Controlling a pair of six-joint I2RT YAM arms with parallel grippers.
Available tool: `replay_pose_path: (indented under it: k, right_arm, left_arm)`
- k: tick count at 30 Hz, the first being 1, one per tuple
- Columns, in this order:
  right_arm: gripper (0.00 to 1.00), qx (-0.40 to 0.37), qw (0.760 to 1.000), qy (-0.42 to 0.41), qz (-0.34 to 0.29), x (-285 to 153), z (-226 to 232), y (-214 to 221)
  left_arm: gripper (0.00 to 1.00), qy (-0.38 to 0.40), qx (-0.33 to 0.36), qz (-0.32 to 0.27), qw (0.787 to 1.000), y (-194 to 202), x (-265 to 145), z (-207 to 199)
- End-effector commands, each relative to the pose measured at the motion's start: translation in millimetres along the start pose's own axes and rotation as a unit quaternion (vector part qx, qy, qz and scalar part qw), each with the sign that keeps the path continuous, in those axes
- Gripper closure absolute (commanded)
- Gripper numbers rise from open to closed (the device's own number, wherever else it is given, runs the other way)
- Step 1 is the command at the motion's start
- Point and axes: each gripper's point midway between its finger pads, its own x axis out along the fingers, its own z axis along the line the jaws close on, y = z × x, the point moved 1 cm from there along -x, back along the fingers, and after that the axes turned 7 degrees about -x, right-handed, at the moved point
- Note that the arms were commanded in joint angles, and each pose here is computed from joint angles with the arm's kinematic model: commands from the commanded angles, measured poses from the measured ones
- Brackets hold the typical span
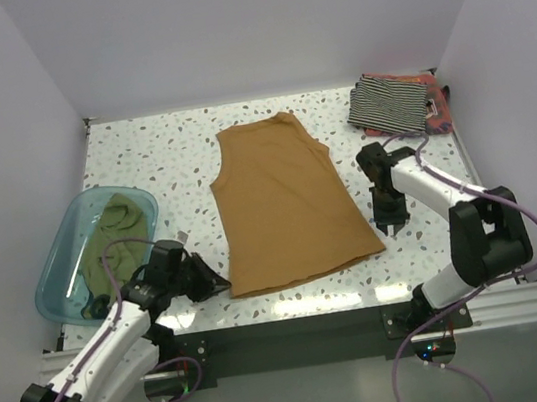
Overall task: Fold and stack the tank tops
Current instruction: Fold the tank top
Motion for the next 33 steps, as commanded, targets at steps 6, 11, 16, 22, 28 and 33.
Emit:
replay_pose_path:
  k: [6,11,16,22,28,33]
  right_arm:
    - [0.59,0.041,0.998,0.025,-0.039,-35.4,-22.0,1.3]
    - [0.62,0.039,0.988,-0.070,-0.134,-77.1,37.7,-9.0]
    - [0.67,-0.023,0.971,-0.132,-0.198,-113.3,139.7,5.9]
    - [0.67,-0.092,0.935,-0.217,-0.265,-137.7,272.6,51.5]
    - [0.65,-0.099,0.909,-0.290,-0.282,-146.0,334.3,72.8]
    - [0.62,-0.118,0.907,-0.288,-0.284,-131.6,357.5,80.6]
  left_arm:
    - [0.57,0.024,0.046,0.032,0.998,13.5,-20.3,-10.3]
    - [0.59,0.008,0.087,-0.080,0.993,-37.4,-35.2,-45.5]
    - [0.60,-0.039,0.113,-0.212,0.970,-122.1,-43.0,-108.3]
    - [0.66,-0.131,0.128,-0.259,0.948,-205.4,4.4,-137.1]
    - [0.70,-0.159,0.176,-0.237,0.942,-250.7,58.3,-154.0]
    - [0.69,-0.196,0.198,-0.221,0.935,-261.9,85.3,-141.9]
